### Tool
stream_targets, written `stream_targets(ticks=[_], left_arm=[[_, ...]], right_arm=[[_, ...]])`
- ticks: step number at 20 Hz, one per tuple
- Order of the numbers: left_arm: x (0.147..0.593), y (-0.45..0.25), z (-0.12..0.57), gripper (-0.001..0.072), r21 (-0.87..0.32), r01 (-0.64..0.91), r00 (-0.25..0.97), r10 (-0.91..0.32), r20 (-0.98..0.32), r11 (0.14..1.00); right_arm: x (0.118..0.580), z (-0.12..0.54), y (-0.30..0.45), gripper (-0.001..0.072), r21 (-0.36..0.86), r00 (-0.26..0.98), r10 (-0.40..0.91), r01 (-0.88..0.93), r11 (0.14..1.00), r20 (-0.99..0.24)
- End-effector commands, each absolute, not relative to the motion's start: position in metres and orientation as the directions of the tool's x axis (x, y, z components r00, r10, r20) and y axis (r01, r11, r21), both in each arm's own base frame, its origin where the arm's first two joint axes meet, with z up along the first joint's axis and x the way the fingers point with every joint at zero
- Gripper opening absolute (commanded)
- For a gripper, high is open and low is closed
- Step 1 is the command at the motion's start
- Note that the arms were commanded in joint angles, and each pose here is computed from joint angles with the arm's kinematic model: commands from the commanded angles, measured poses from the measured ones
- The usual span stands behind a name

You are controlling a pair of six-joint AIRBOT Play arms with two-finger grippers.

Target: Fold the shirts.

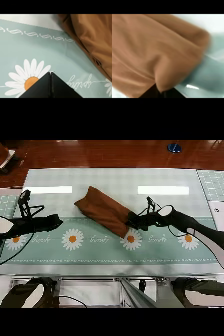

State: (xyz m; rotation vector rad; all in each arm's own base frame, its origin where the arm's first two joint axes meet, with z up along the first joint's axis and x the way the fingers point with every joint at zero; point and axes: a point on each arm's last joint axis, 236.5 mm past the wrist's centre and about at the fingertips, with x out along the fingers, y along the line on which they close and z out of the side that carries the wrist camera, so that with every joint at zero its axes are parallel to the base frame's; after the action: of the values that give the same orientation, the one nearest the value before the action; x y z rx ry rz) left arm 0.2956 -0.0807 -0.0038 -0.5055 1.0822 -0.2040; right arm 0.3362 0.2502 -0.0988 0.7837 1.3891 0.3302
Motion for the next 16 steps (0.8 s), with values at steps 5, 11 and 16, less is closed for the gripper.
stream_targets(ticks=[5,11,16], left_arm=[[0.297,-0.08,-0.004,0.0017,-0.485,-0.08,0.47,-0.396,-0.789,0.871],[0.296,-0.08,-0.004,0.0017,-0.484,-0.079,0.467,-0.396,-0.791,0.872],[0.28,-0.083,-0.022,0.0017,-0.485,-0.1,0.415,-0.407,-0.814,0.869]], right_arm=[[0.406,0.02,0.29,0.0027,0.683,0.197,0.715,-0.214,0.699,-0.67],[0.475,0.165,0.21,0.0027,0.571,0.422,0.629,-0.271,0.775,-0.653],[0.478,0.22,0.1,0.0027,0.553,0.524,0.534,-0.138,0.822,-0.663]])
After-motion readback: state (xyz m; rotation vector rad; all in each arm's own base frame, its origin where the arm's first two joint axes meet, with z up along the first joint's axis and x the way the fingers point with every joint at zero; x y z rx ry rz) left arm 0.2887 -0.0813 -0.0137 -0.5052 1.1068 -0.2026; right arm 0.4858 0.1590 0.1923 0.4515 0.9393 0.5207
